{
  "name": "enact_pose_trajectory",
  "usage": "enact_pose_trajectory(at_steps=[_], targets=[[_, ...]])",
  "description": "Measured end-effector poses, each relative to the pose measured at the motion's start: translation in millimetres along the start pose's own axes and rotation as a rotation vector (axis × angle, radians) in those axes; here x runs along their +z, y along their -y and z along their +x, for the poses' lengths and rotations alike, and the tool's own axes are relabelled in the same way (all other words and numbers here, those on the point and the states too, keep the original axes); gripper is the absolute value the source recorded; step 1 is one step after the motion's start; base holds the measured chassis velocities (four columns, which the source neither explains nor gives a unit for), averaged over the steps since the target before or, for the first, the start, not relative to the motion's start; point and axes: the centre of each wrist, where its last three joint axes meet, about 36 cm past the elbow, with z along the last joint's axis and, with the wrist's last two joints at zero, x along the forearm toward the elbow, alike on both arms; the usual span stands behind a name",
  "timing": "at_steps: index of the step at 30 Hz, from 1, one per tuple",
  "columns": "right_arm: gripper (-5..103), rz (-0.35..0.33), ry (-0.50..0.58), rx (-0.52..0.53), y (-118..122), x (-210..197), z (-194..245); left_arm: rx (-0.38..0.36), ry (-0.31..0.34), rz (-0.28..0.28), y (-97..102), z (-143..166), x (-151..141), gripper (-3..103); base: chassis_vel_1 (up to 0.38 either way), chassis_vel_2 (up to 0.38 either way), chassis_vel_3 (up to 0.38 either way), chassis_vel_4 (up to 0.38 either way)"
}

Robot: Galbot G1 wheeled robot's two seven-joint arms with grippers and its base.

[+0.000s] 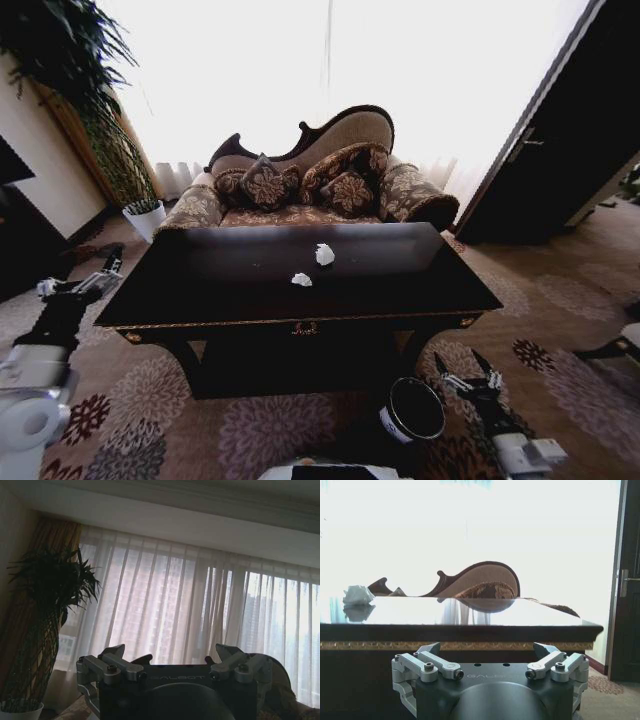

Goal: Move to the front of the table and place the trash on the table into the trash bin.

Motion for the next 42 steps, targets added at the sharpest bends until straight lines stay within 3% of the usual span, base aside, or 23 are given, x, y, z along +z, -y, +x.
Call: enact_pose_trajectory(at_steps=[10,19,28,42], targets=[[100,-0.033,0.133,-0.042,-22.2,-74.0,-23.3,0.000,-0.004,-0.012,3.1,7.1,-5.6,100,0.000,0.000,0.000,0.000],[100,-0.039,0.153,-0.105,-33.5,-104.5,-45.3,0.006,0.002,-0.014,8.8,11.0,-10.0,100,0.000,0.000,0.000,0.000],[100,0.014,0.150,-0.270,-41.5,-149.1,-100.6,0.010,-0.003,-0.008,18.2,18.2,-11.1,100,0.000,0.000,0.000,0.000],[100,0.101,0.096,-0.412,-42.4,-164.0,-189.2,-0.007,-0.018,-0.023,29.1,30.9,-11.9,100,0.000,0.000,0.000,0.000]])
